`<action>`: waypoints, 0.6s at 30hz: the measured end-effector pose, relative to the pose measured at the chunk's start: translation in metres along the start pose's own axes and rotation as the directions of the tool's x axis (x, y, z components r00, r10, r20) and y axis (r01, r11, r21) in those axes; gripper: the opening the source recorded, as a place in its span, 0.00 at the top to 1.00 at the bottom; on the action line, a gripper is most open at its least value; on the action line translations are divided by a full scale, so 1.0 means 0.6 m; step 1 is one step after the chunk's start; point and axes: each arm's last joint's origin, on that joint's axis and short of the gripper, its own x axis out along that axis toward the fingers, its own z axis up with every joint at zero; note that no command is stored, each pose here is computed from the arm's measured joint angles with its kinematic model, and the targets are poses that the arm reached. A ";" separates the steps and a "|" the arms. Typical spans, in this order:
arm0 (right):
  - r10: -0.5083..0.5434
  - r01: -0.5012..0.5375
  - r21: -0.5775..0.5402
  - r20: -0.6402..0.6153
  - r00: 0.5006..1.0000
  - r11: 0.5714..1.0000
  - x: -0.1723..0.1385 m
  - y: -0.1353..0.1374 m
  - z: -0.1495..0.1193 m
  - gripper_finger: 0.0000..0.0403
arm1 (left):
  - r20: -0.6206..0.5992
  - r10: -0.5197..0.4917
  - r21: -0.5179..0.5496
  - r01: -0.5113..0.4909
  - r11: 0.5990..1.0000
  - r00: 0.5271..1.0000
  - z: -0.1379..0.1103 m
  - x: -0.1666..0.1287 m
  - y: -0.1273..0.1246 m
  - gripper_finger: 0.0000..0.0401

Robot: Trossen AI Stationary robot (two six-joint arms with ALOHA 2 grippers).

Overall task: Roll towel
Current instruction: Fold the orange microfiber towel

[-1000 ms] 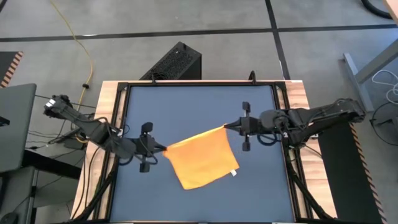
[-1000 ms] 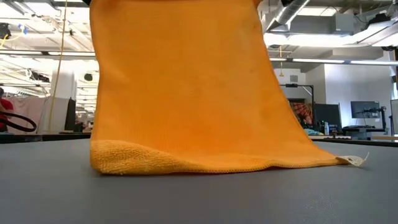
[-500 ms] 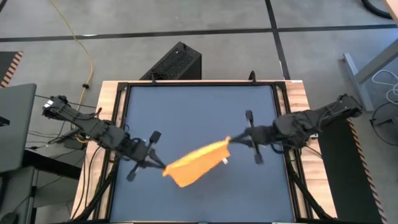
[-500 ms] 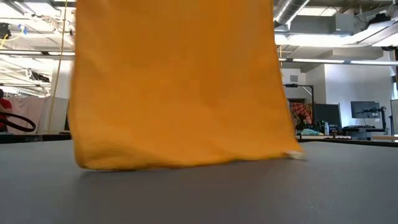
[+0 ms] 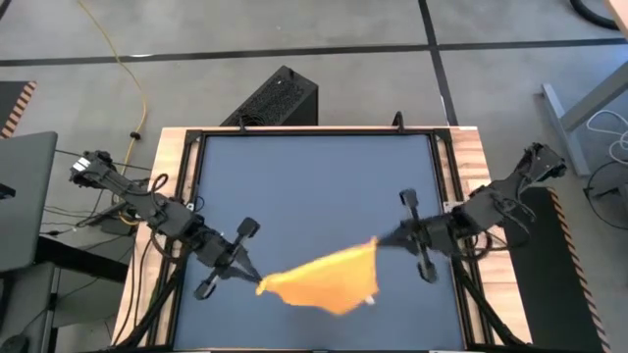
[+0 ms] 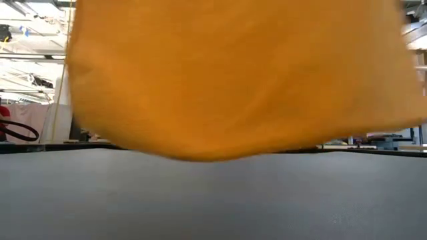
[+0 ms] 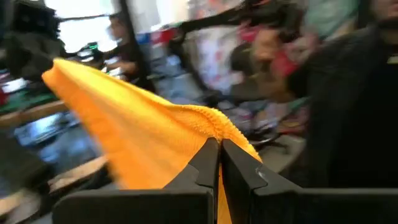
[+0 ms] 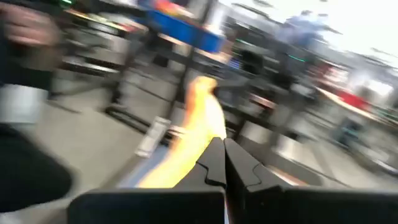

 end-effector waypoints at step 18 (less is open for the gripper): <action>-0.312 0.560 0.031 -0.804 0.507 0.828 0.152 -0.229 -0.342 0.87 | -0.667 0.530 -0.104 -0.770 0.629 0.523 -0.228 -0.065 0.109 1.00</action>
